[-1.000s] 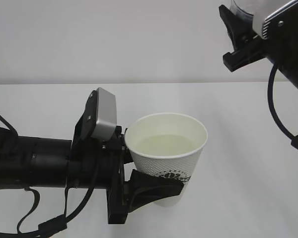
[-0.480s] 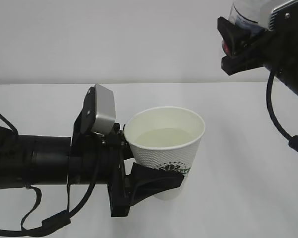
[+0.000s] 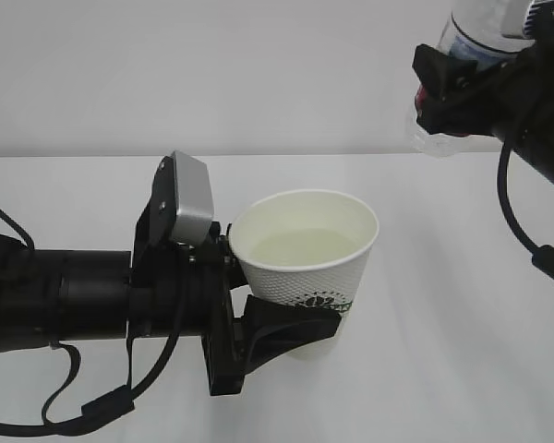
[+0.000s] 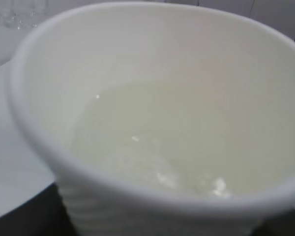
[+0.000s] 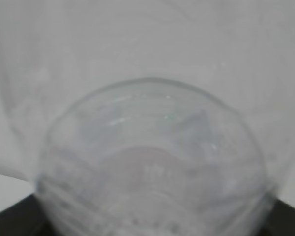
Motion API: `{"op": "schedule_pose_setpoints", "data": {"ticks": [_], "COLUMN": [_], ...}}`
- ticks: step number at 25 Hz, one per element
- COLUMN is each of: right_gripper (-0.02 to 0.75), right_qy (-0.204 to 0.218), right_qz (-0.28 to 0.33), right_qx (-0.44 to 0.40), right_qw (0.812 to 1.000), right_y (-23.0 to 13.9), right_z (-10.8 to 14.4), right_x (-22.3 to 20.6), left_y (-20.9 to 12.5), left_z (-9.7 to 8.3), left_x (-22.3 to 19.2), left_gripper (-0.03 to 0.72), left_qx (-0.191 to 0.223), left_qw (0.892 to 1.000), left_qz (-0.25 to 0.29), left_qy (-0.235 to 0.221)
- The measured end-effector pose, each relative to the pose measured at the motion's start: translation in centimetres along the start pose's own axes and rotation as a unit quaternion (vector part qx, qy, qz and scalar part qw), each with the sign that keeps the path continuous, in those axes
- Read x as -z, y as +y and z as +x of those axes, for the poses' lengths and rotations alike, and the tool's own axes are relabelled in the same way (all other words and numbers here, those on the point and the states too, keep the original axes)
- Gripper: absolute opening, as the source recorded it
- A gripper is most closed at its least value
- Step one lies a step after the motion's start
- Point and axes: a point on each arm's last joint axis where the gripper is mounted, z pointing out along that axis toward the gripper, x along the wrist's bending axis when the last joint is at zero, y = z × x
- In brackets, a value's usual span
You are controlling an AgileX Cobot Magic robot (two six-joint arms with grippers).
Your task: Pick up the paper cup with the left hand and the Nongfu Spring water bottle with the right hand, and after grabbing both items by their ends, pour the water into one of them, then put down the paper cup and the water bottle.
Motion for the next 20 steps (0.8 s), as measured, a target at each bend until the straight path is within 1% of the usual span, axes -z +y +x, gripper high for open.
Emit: {"op": "schedule_pose_setpoints", "data": {"ticks": [8, 14, 20], "right_gripper": [0.494, 0.494, 0.494], "right_qy": [-0.015, -0.02, -0.042], "right_qz": [0.054, 0.076, 0.103], "right_qx": [-0.036, -0.047, -0.042], "right_qw": [0.998, 0.996, 0.993], "right_y": [-1.0, -1.4, -2.7], "right_z": [-0.2, -0.3, -0.6], "right_x": [0.1, 0.1, -0.2], "left_y": [0.1, 0.2, 0.2], "left_z": [0.2, 0.3, 0.3], "left_x": [0.0, 0.0, 0.0], "left_gripper": [0.501, 0.501, 0.496], "left_qx": [-0.023, -0.022, -0.022], "left_qw": [1.0, 1.0, 1.0], "left_qz": [-0.005, -0.009, -0.009], "left_qy": [0.01, 0.016, 0.017]}}
